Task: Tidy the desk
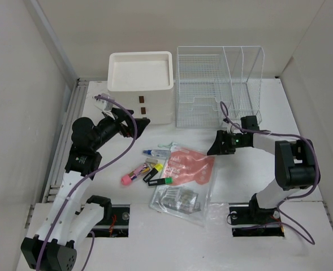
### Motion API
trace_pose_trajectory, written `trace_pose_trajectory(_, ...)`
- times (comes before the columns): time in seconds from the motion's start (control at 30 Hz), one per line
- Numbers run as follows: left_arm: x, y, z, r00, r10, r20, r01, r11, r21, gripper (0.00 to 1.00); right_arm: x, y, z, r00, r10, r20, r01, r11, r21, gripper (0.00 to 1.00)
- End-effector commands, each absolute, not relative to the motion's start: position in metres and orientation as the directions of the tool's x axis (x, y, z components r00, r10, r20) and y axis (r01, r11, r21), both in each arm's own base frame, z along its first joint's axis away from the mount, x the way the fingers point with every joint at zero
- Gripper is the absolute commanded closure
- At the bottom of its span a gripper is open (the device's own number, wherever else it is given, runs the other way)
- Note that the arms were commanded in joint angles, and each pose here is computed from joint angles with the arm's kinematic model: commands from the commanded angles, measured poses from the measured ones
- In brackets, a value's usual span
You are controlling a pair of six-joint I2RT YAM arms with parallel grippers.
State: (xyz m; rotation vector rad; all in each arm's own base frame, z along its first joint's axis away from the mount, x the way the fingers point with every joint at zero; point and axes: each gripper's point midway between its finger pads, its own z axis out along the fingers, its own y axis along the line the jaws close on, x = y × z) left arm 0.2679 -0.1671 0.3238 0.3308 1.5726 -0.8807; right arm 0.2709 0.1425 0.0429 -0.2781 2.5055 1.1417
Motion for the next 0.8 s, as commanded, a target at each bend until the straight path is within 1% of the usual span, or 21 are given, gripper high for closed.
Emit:
trace_pose_trajectory(0.0, 0.263, -0.169, 0.337, -0.147, -0.271, -0.951, 0.698, 0.653, -0.294, 0.01, 0.262, 0.157, 0.026, -0.929, -0.082, -0.36, -0.325, 0.647, 0.69, 0.18)
trace_pose_trajectory(0.13, 0.265, -0.17, 0.334, -0.155, -0.269, -0.951, 0.695, 0.654, -0.299, 0.01, 0.252, 0.167, 0.021, -0.939, -0.119, -0.323, -0.323, 0.631, 0.706, 0.18)
trace_pose_trajectory(0.27, 0.267, -0.168, 0.334, -0.145, -0.265, -0.953, 0.69, 0.664, -0.289, 0.01, 0.244, 0.18, 0.021, -0.935, -0.167, -0.313, -0.347, 0.615, 0.708, 0.18)
trace_pose_trajectory(0.3, 0.267, -0.168, 0.334, -0.145, -0.265, -0.953, 0.69, 0.664, -0.289, 0.01, 0.246, 0.18, 0.023, -0.932, -0.173, -0.319, -0.356, 0.613, 0.705, 0.2)
trace_pose_trajectory(0.33, 0.267, -0.168, 0.334, -0.145, -0.265, -0.953, 0.69, 0.664, -0.289, 0.01, 0.243, 0.182, 0.02, -0.933, -0.184, -0.309, -0.355, 0.611, 0.708, 0.2)
trace_pose_trajectory(0.37, 0.267, -0.168, 0.334, -0.145, -0.265, -0.953, 0.69, 0.664, -0.289, 0.01, 0.24, 0.183, 0.021, -0.937, -0.185, -0.297, -0.347, 0.606, 0.716, 0.23)
trace_pose_trajectory(0.43, 0.268, -0.167, 0.335, -0.143, -0.267, -0.953, 0.683, 0.671, -0.29, 0.01, 0.239, 0.182, 0.022, -0.932, -0.202, -0.3, -0.359, 0.603, 0.712, 0.24)
trace_pose_trajectory(0.47, 0.268, -0.168, 0.331, -0.165, -0.279, -0.946, 0.677, 0.666, -0.315, 0.03, 0.237, 0.181, 0.022, -0.936, -0.202, -0.29, -0.352, 0.605, 0.715, 0.26)
trace_pose_trajectory(0.5, 0.265, -0.168, 0.334, -0.165, -0.291, -0.942, 0.678, 0.661, -0.323, 0.05, 0.24, 0.182, 0.027, -0.928, -0.21, -0.309, -0.372, 0.6, 0.708, 0.26)
trace_pose_trajectory(0.57, 0.263, -0.17, 0.332, -0.216, -0.326, -0.921, 0.662, 0.644, -0.383, 0.09, 0.238, 0.181, 0.031, -0.928, -0.216, -0.303, -0.371, 0.6, 0.709, 0.31)
trace_pose_trajectory(0.6, 0.262, -0.171, 0.329, -0.236, -0.331, -0.914, 0.654, 0.641, -0.401, 0.12, 0.242, 0.182, 0.037, -0.921, -0.215, -0.325, -0.387, 0.597, 0.703, 0.33)
trace_pose_trajectory(0.63, 0.259, -0.174, 0.323, -0.264, -0.322, -0.909, 0.652, 0.635, -0.414, 0.15, 0.244, 0.18, 0.037, -0.923, -0.206, -0.325, -0.382, 0.6, 0.703, 0.36)
trace_pose_trajectory(0.67, 0.26, -0.174, 0.325, -0.269, -0.33, -0.905, 0.642, 0.639, -0.424, 0.16, 0.245, 0.18, 0.041, -0.918, -0.205, -0.339, -0.392, 0.599, 0.699, 0.44)
trace_pose_trajectory(0.73, 0.258, -0.174, 0.325, -0.269, -0.333, -0.904, 0.634, 0.646, -0.426, 0.17, 0.246, 0.18, 0.043, -0.914, -0.205, -0.349, -0.399, 0.597, 0.696, 0.55)
trace_pose_trajectory(0.77, 0.258, -0.174, 0.322, -0.278, -0.331, -0.902, 0.629, 0.647, -0.431, 0.19, 0.246, 0.18, 0.043, -0.914, -0.205, -0.349, -0.399, 0.597, 0.696, 0.64)
